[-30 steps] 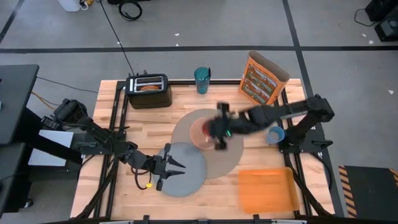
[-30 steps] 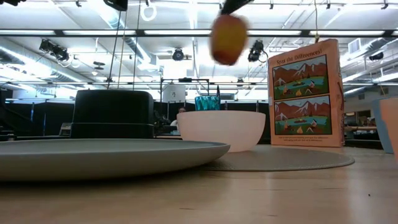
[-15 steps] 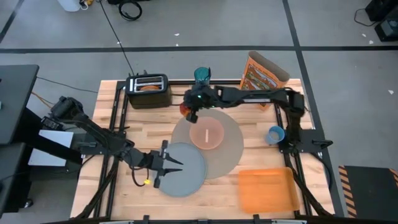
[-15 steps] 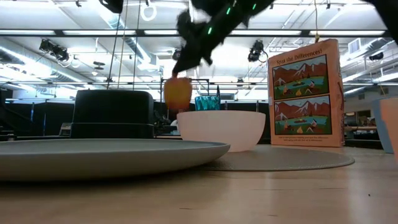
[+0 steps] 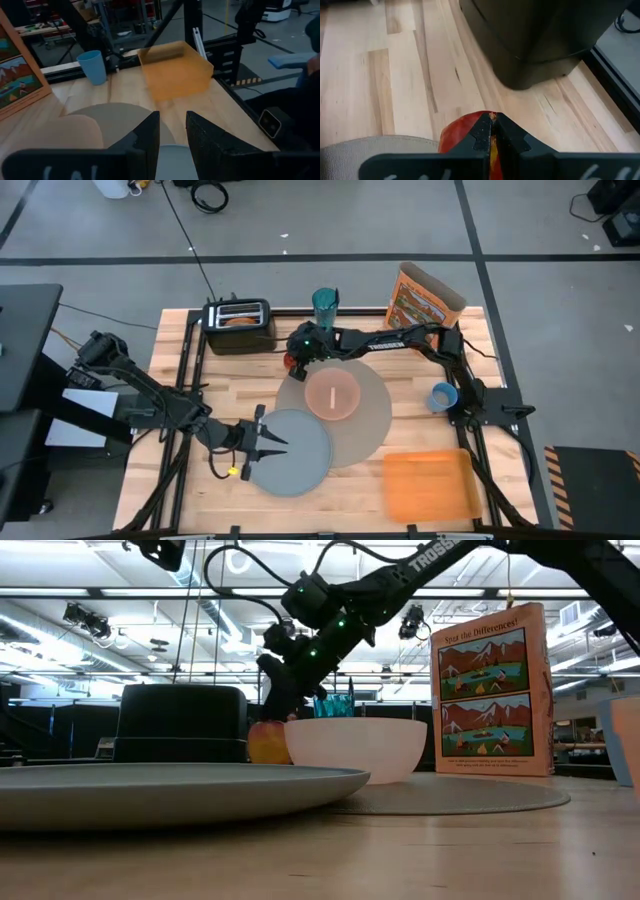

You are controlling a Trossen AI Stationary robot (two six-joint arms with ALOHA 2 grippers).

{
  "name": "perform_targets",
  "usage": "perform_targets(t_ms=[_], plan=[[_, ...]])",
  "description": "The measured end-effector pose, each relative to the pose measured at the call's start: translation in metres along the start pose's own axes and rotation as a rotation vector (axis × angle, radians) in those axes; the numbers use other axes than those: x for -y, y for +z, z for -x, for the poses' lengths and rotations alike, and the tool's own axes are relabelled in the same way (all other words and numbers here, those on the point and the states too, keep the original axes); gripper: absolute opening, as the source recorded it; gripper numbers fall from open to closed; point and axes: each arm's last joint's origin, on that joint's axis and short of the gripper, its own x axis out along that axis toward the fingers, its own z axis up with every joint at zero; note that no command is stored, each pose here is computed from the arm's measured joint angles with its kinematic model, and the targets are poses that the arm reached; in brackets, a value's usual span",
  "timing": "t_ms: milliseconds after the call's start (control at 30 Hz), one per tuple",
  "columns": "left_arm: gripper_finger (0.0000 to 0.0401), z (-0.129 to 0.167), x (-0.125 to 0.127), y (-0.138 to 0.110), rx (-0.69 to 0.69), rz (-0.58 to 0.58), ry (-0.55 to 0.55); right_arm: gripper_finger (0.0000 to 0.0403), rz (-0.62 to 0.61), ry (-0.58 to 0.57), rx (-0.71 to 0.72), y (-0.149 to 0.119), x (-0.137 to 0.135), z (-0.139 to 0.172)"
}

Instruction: Arrange a breakfast setting

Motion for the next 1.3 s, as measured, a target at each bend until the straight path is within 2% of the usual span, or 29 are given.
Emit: perform_targets(t_ms=[133, 333, 533, 933, 1300], plan=[[0.0103, 0.000, 0.000, 0.000, 0.002, -0.002, 0.002, 0.0018, 0.003, 0.005, 0.000, 0.002, -0.003, 0.004], [0.0103, 0.000, 0.000, 0.000, 0.003, -0.002, 0.001, 0.0018, 0.010, 0.018, 0.035, 0.017, -0.009, 0.027], [0.0103, 0.000, 0.000, 0.000, 0.003, -0.003, 0.001, 0.0018, 0.024, 0.033, 0.014, 0.014, -0.018, 0.026], [0.0103, 0.000, 0.000, 0.000, 0.004, -0.004, 0.001, 0.0021, -0.016, 0.025, -0.021, -0.017, -0.018, 0.015], [0.0103, 0.000, 0.000, 0.000, 0.003, -0.005, 0.001, 0.0069, -0.015, 0.039, -0.010, -0.018, -0.020, 0.013]])
